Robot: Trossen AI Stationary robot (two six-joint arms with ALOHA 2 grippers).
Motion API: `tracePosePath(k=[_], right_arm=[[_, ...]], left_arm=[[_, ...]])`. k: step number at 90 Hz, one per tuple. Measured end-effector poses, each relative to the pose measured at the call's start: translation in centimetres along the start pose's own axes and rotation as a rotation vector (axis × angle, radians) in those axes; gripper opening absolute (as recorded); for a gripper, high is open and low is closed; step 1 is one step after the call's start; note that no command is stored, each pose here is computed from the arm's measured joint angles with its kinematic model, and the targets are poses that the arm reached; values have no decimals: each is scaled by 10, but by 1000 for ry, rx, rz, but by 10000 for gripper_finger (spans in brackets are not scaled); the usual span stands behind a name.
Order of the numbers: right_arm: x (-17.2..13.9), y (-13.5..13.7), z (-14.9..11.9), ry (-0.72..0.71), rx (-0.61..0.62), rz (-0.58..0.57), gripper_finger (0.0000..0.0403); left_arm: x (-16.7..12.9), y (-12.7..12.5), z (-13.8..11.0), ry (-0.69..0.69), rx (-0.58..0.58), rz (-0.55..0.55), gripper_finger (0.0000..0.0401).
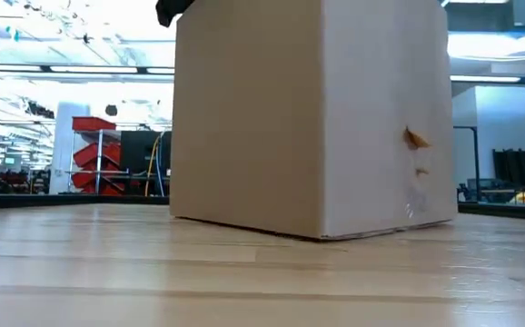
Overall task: Wrap mug
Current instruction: Close the box
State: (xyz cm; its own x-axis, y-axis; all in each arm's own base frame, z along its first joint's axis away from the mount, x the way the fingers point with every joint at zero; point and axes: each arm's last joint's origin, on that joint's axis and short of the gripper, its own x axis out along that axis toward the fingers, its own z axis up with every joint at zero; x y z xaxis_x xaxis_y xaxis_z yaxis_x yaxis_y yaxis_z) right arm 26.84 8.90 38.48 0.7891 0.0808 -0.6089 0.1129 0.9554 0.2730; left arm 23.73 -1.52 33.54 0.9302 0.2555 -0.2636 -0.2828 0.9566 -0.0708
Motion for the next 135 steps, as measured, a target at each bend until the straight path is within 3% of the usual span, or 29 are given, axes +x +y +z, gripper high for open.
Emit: tracePosePath(k=[24, 39, 48, 57, 66, 84, 99, 123, 135], right_arm=[[-34, 16, 14, -24, -36, 14, 0], [-55, 32, 20, -88, -155, 80, 0], [-64, 36, 24, -156, -216, 27, 0], [-75, 22, 25, -167, -252, -99, 0], [-81, 0, 24, -89, -302, -195, 0], [-93, -50, 40, -87, -219, -282, 0], [-68, -78, 42, -23, -177, -184, 0], [-20, -89, 18, 37, -250, -67, 0], [-1, -92, 11, -10, -284, -18, 0]], left_arm=[[1, 4, -3, 33, 5, 20, 173], [2, 7, -8, 84, 8, 30, 173], [2, 7, -9, 92, 8, 33, 173], [2, 7, -9, 95, 12, 34, 173], [2, 7, -9, 94, 15, 35, 173], [2, 8, -9, 94, 30, 40, 173], [2, 8, -9, 93, 78, 48, 173], [6, 25, -7, 105, 116, 110, 173], [9, 37, -5, 117, 138, 56, 173]])
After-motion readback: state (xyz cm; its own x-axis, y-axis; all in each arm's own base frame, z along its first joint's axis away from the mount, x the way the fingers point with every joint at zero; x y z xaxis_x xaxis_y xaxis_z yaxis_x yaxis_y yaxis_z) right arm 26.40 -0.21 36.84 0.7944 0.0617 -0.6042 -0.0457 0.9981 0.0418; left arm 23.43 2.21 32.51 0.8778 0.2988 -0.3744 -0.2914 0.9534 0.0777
